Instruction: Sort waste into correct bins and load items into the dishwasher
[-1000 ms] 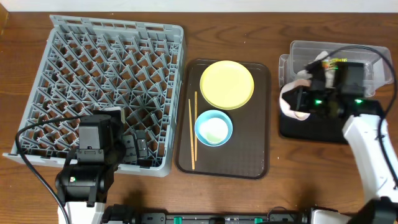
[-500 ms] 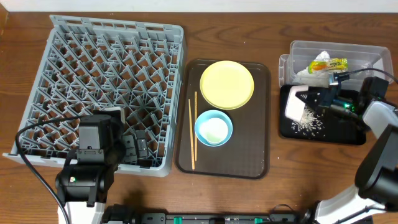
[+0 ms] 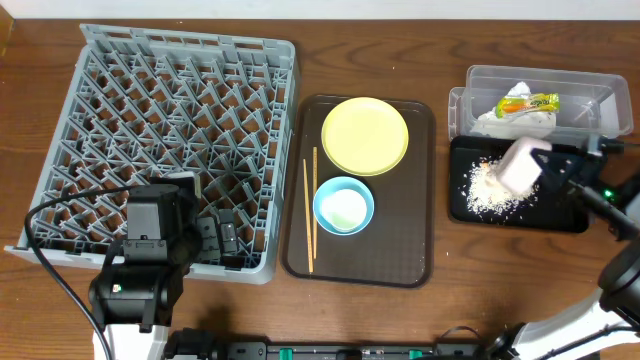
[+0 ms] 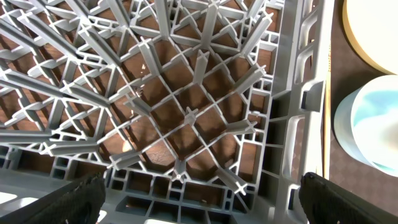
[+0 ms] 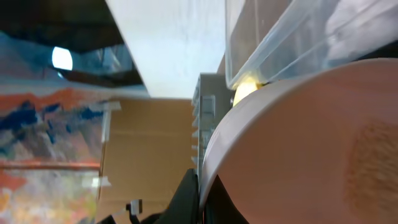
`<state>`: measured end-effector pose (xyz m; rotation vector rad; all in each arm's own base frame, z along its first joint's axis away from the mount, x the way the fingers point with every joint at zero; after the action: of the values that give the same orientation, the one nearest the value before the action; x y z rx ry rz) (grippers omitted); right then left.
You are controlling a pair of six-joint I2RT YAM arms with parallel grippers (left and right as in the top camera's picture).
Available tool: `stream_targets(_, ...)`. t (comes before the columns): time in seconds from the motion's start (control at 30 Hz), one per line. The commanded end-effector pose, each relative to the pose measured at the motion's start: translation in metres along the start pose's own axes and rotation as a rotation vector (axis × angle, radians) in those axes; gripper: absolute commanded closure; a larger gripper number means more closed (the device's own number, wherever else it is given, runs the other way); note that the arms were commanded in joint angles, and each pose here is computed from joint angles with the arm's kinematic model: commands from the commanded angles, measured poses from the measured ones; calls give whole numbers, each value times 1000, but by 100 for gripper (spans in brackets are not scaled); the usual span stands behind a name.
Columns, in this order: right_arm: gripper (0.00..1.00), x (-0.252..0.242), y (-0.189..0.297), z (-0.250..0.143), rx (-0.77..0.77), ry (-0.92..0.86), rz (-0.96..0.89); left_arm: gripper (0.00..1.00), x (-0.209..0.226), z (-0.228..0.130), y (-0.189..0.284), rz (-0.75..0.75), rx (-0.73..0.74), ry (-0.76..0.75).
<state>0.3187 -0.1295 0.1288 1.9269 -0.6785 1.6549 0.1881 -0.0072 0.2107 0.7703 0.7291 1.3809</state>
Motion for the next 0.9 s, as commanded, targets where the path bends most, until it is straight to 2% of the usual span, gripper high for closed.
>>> stream_targets(0.0, 99, 7, 27, 11, -68, -16, 55, 0, 1, 5, 5, 1, -19, 14)
stream_targets(0.2, 99, 7, 55, 17, -145, -82, 70, 0, 1, 5, 5, 1, -19, 14)
stream_targets(0.3, 99, 7, 44, 15, -113, -154, 70, 0, 1, 5, 5, 2, -19, 14)
stream_targets(0.47, 99, 8, 17, 8, -35, -152, 53, 0, 1, 5, 5, 2, -19, 14)
stream_targets(0.6, 99, 21, -23, -10, 87, -64, 32, 0, 1, 5, 5, 2, -19, 14)
stream_targets(0.73, 99, 59, -71, -45, 215, 182, -32, 0, 1, 5, 5, 1, -19, 14)
stream_targets(0.87, 99, 70, -117, -78, 215, 410, -294, 0, 1, 5, 5, 1, -19, 14)
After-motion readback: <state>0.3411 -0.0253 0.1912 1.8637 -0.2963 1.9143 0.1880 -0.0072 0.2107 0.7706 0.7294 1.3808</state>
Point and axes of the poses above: each gripper's point midway between its finger pads, its own y axis back along the fingers, its own x axis along the line the jaws close on, z = x × y, the point moved 6 cm from there along y, back along the fingers, and after that the axes turned 10 degrees about -y, right-handed, at the moved point
